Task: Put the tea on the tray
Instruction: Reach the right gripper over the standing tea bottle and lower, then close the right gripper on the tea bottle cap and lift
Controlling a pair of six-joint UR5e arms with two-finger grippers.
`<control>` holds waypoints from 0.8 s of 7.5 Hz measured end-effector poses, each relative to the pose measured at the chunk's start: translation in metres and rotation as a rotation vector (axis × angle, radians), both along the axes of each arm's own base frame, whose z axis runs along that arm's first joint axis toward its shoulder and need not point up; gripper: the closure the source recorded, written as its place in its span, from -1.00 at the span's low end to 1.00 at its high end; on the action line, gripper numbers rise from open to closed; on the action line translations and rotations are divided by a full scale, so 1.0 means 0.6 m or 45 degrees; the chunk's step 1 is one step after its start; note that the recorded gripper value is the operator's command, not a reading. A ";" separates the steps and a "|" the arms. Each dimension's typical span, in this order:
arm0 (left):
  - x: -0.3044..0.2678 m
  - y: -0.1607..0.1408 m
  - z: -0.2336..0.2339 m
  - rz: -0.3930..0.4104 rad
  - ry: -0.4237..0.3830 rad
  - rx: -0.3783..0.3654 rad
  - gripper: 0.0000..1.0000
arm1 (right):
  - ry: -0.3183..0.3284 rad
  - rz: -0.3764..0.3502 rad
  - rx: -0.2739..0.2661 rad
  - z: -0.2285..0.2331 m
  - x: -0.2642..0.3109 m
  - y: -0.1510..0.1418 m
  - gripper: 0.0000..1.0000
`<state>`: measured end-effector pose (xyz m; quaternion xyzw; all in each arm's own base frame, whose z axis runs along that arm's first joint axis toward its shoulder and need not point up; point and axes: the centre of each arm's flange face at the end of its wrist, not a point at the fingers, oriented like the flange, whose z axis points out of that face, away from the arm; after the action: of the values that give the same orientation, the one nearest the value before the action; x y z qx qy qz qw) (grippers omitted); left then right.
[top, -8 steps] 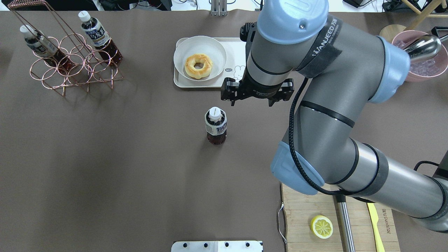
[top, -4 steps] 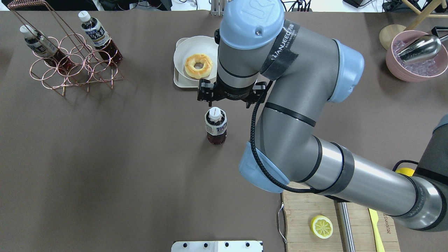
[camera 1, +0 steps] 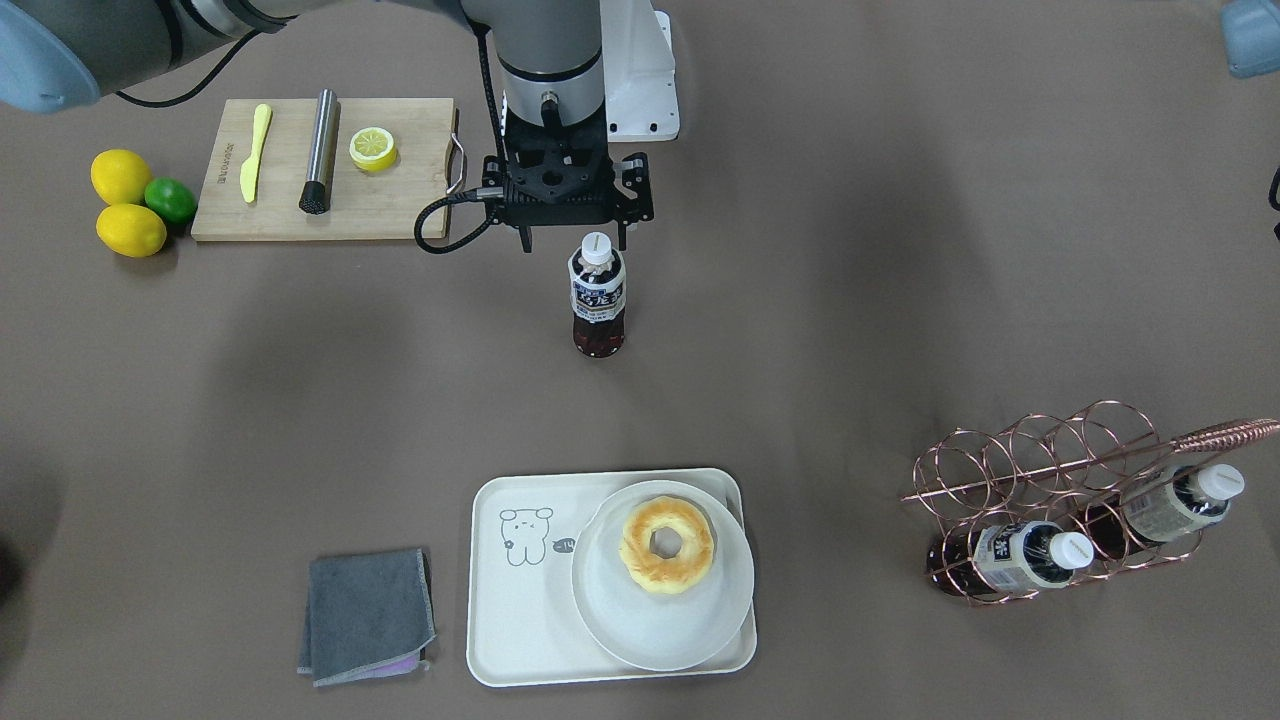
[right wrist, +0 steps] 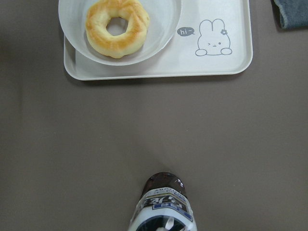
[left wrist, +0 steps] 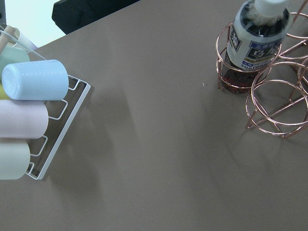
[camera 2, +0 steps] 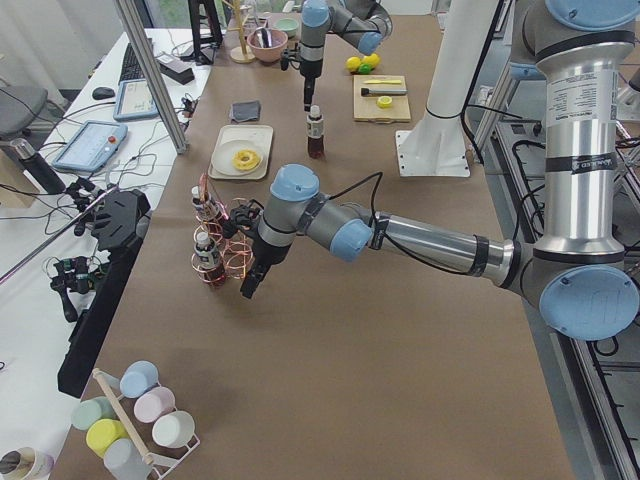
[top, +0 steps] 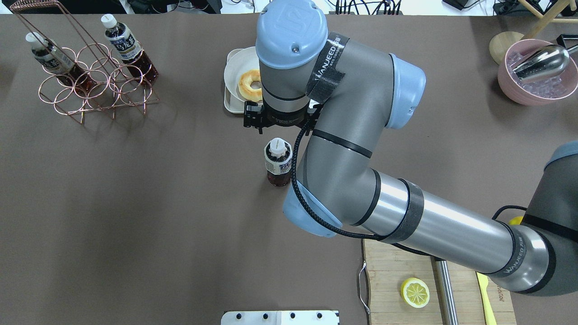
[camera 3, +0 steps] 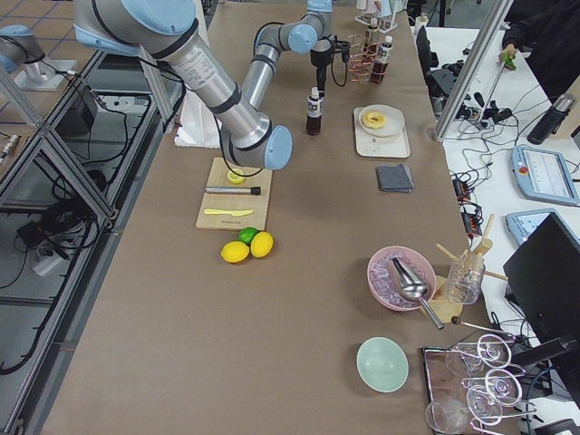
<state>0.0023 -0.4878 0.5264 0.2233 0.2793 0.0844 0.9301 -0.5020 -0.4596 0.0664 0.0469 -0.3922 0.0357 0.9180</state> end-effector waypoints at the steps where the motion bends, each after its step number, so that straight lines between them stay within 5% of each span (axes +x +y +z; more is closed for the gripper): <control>1: 0.000 -0.002 -0.002 -0.001 0.001 0.003 -0.95 | 0.001 -0.008 0.001 0.001 -0.006 0.007 -0.66; 3: 0.001 -0.004 -0.005 -0.001 0.002 0.006 -0.95 | 0.011 -0.014 0.008 0.003 -0.021 0.022 -0.63; 6: 0.001 -0.006 -0.002 -0.001 0.001 0.002 -0.95 | 0.019 -0.019 0.008 0.006 -0.031 0.033 0.48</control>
<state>0.0029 -0.4912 0.5252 0.2243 0.2794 0.0844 0.9298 -0.5203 -0.4400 0.0698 0.0471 -0.3859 0.0271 0.9209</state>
